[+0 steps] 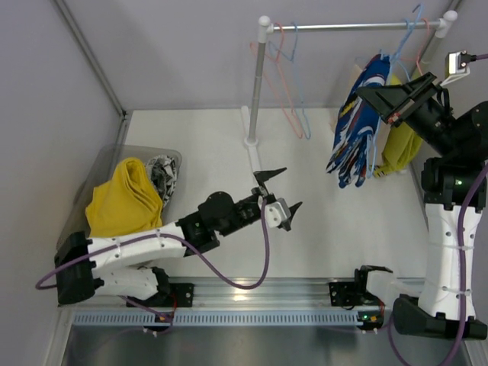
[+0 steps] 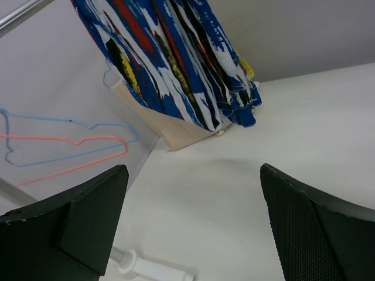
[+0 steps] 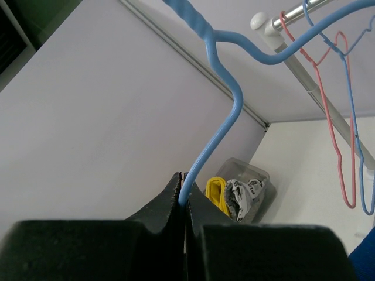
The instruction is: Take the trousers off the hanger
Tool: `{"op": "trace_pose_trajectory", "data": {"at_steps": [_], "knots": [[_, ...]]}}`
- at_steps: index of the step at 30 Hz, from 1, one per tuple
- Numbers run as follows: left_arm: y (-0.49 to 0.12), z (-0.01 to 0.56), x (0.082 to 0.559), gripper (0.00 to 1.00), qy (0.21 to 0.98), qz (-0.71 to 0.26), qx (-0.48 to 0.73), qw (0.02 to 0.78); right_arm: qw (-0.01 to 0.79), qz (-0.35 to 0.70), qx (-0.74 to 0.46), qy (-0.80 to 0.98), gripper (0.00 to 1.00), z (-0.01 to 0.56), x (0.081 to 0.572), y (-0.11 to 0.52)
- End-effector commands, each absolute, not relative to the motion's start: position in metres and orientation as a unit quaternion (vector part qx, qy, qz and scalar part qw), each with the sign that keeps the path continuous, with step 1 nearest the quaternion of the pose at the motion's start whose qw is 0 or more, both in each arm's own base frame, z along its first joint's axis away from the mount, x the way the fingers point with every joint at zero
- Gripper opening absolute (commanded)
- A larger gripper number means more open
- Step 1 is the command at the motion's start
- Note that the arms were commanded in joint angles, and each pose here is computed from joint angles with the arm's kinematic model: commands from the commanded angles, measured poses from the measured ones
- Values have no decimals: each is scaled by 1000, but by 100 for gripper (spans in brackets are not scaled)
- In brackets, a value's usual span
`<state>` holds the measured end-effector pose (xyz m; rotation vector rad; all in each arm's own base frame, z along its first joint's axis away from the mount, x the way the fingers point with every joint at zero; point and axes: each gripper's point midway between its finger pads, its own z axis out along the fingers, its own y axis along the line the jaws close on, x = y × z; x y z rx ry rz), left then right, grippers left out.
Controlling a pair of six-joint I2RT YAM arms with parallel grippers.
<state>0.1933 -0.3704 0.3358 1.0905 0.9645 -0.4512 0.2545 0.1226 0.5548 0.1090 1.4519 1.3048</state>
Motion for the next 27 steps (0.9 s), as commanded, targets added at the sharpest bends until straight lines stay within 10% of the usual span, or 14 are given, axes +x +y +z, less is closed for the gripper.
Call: {"op": "trace_pose_trajectory", "data": {"at_steps": [1, 15, 27], "knots": [[-392, 366, 186, 99, 388, -239, 436, 776, 656, 527, -23, 540, 0, 617, 209, 121], [-461, 342, 214, 98, 361, -247, 370, 820, 672, 528, -30, 519, 0, 634, 194, 121], [-483, 330, 238, 76, 352, -216, 361, 836, 676, 514, -54, 525, 0, 626, 177, 126]]}}
